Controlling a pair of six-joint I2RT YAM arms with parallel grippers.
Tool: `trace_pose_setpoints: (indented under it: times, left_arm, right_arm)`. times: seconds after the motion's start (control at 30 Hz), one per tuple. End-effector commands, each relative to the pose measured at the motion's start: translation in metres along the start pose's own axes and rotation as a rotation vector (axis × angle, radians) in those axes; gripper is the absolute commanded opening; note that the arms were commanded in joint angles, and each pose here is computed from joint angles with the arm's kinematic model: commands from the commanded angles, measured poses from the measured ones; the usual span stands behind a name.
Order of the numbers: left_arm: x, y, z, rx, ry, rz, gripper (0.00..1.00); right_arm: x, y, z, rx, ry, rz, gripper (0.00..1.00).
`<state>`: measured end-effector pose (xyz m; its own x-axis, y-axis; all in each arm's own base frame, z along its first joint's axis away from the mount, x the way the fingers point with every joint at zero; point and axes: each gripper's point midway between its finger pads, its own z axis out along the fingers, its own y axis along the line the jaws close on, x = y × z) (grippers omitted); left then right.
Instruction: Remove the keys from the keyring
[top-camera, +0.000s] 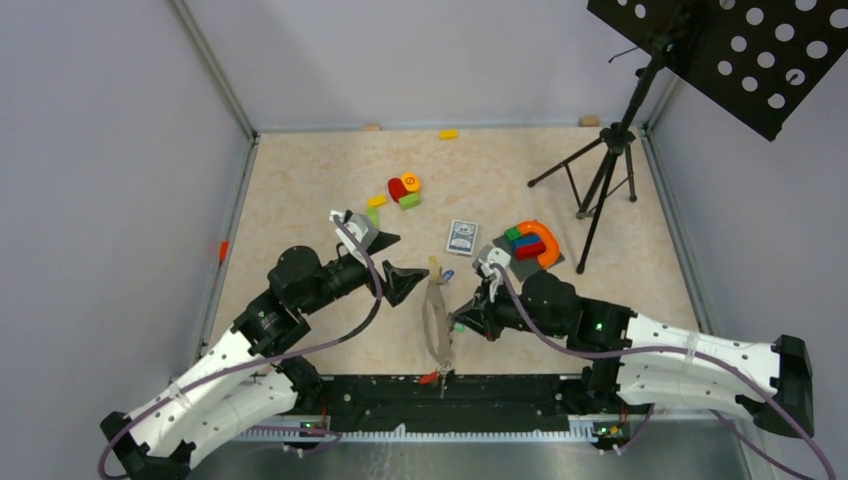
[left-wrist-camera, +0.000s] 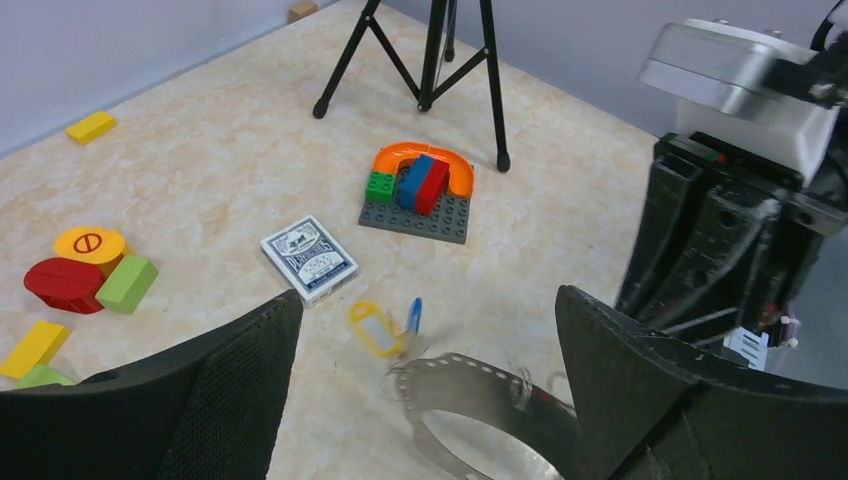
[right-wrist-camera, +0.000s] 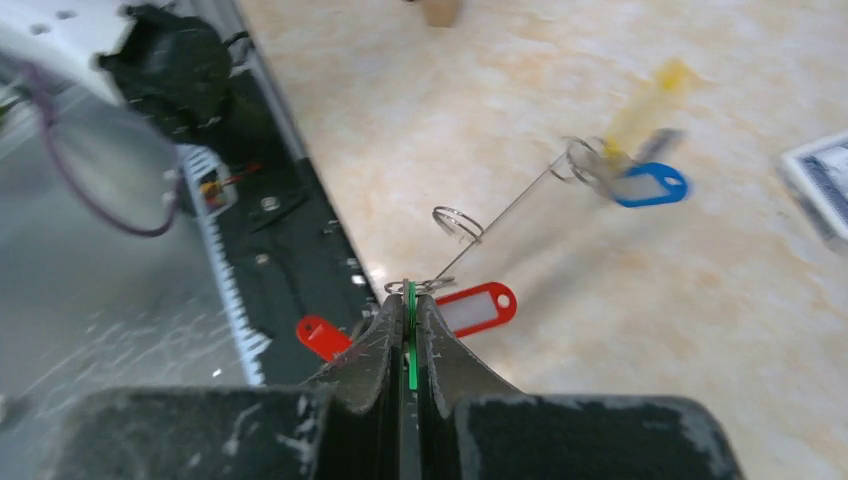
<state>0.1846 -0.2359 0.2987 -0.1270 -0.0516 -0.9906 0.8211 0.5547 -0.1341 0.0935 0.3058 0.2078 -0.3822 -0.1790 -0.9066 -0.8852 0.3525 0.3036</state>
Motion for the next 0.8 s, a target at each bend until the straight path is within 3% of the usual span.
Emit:
trace_pose_setpoints:
  times: [0.0,0.07,0.1,0.13,0.2,0.23,0.33,0.5,0.77]
  left_arm:
    - [-0.003,0.0,0.003,0.001,-0.024,-0.009,0.97]
    - [-0.004,-0.002,0.003,0.008,-0.027,-0.014,0.97]
    - [-0.003,-0.002,0.003,0.009,-0.027,-0.012,0.96]
    - [-0.003,-0.002,0.003,0.008,-0.026,-0.009,0.96]
    - [-0.002,0.0,0.003,0.0,-0.023,-0.008,0.96]
    - [-0.001,0.0,0.003,-0.001,-0.021,-0.011,0.96]
    - [0.0,-0.003,0.005,0.019,-0.023,-0.022,0.95]
    - [0.003,-0.012,0.005,0.073,-0.013,-0.023,0.87]
    - [0.008,-0.054,0.001,0.33,-0.019,0.006,0.72]
  right_arm:
    - [-0.022,-0.042,-0.007,0.253,-0.101,0.037,0.0]
    - [-0.005,0.039,-0.003,-0.23,0.022,-0.073,0.0]
    - [0.0,0.056,-0.006,-0.336,0.065,-0.103,0.0]
    - [0.001,0.049,-0.002,-0.289,0.083,-0.094,0.0]
    - [-0.004,-0.028,0.001,0.18,0.03,0.015,0.0]
    - [-0.005,-0.054,-0.006,0.336,-0.001,0.037,0.0]
    - [-0.01,0.017,-0.002,-0.099,0.001,-0.08,0.0]
    - [-0.035,0.005,-0.01,-0.014,-0.165,-0.025,0.0]
    - [-0.057,0.038,-0.037,-0.195,-0.303,-0.155,0.0]
